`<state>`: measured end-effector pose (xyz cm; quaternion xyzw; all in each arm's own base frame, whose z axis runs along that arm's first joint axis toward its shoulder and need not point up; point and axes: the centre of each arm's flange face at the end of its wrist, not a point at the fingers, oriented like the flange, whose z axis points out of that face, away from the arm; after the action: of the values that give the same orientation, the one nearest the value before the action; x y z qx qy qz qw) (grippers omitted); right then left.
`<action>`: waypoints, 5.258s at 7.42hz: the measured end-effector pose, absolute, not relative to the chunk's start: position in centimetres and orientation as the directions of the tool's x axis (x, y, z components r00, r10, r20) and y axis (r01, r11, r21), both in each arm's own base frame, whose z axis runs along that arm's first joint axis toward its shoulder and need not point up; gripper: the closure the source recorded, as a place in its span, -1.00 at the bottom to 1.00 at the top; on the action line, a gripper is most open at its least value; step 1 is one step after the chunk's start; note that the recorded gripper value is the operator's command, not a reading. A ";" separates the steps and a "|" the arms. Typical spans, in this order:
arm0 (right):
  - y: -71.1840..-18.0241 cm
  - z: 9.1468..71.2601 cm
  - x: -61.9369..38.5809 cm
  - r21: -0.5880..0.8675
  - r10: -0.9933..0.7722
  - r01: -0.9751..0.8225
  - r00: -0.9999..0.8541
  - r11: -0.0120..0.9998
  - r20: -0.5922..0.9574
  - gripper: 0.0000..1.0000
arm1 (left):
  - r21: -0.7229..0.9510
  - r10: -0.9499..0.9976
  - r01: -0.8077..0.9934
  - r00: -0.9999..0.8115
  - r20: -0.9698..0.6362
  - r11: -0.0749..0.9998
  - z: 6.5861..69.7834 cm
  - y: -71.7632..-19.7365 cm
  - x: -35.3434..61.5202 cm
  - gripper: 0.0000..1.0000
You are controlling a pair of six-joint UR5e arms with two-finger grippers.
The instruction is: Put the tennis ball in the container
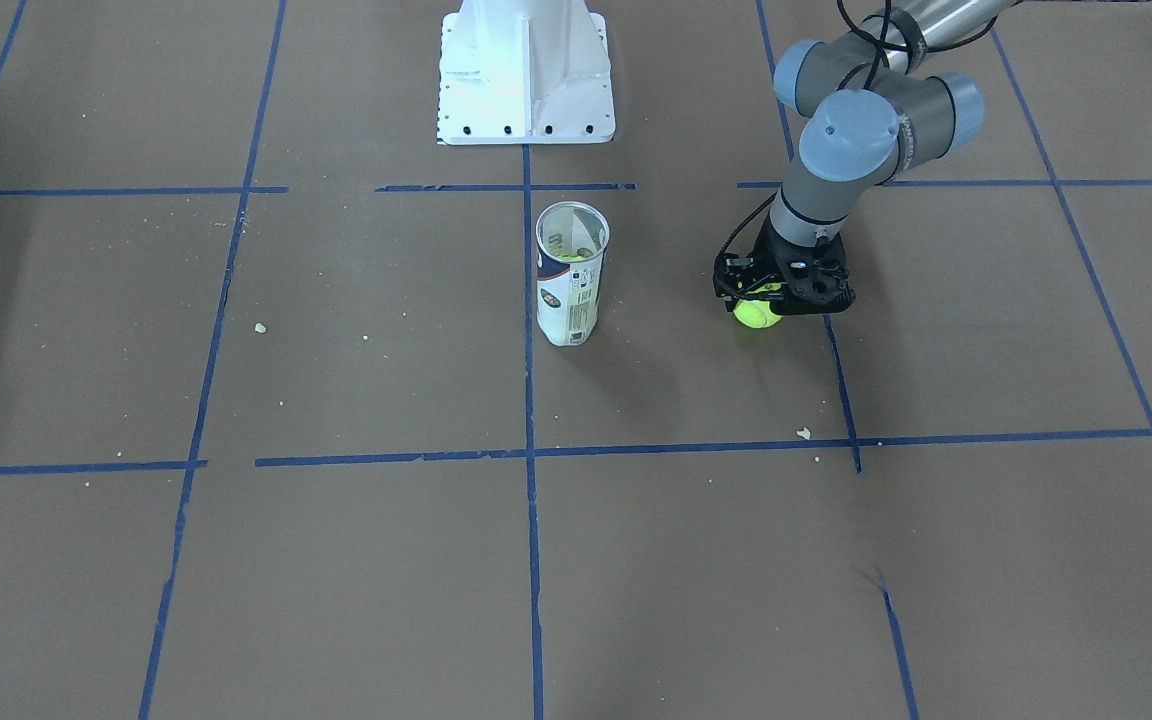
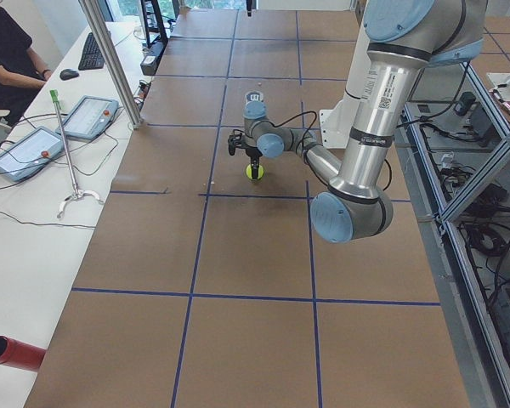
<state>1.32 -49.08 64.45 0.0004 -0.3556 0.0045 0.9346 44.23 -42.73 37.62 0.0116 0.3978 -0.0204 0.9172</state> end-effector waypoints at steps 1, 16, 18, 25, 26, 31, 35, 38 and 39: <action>-49.1 64.4 1.3 -0.002 0.008 -0.008 0.747 1.000 0.665 -1.00 | 0.016 -0.023 0.052 0.670 -0.742 0.999 36.5 -42.7 43.5 1.00; -49.1 64.5 1.3 -0.003 0.008 -0.009 0.747 1.000 0.665 -1.00 | -0.173 -0.203 0.108 0.619 -0.759 0.979 3.6 -44.3 43.2 1.00; -49.1 64.5 1.3 -0.003 0.008 -0.009 0.747 1.000 0.665 -1.00 | -0.175 -0.201 0.105 0.624 -0.755 0.979 4.7 -44.6 44.1 1.00; -49.1 64.5 1.3 -0.003 0.008 -0.009 0.747 1.000 0.665 -1.00 | -0.151 -0.184 0.107 0.606 -0.774 0.983 7.1 -44.8 44.4 -1.00; -49.1 64.5 1.3 -0.003 0.008 -0.009 0.747 1.000 0.665 -1.00 | -0.148 -0.181 0.106 0.602 -0.778 0.983 7.2 -44.7 44.3 -1.00; -49.1 64.4 1.3 -0.002 0.008 -0.009 0.747 1.000 0.665 -1.00 | 0.093 0.059 0.027 0.594 -0.802 0.995 10.5 -45.0 36.4 -1.00; -49.1 64.5 1.3 -0.003 0.008 -0.009 0.747 1.000 0.665 -1.00 | 0.319 0.310 -0.115 0.672 -0.672 0.941 32.4 -61.1 19.0 -1.00; -49.1 64.5 1.3 -0.003 0.008 -0.009 0.747 1.000 0.665 -1.00 | 0.287 0.280 -0.110 0.693 -0.665 0.952 50.0 -59.4 2.7 -1.00; -49.1 64.5 1.3 -0.003 0.009 -0.009 0.747 1.000 0.665 -1.00 | 0.233 0.227 -0.086 0.686 -0.691 0.969 55.0 -56.0 -1.0 -1.00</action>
<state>1.34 -49.06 64.47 0.0003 -0.3556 0.0047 0.9346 -1.02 -56.01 54.96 0.0911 0.3869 0.0858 0.9136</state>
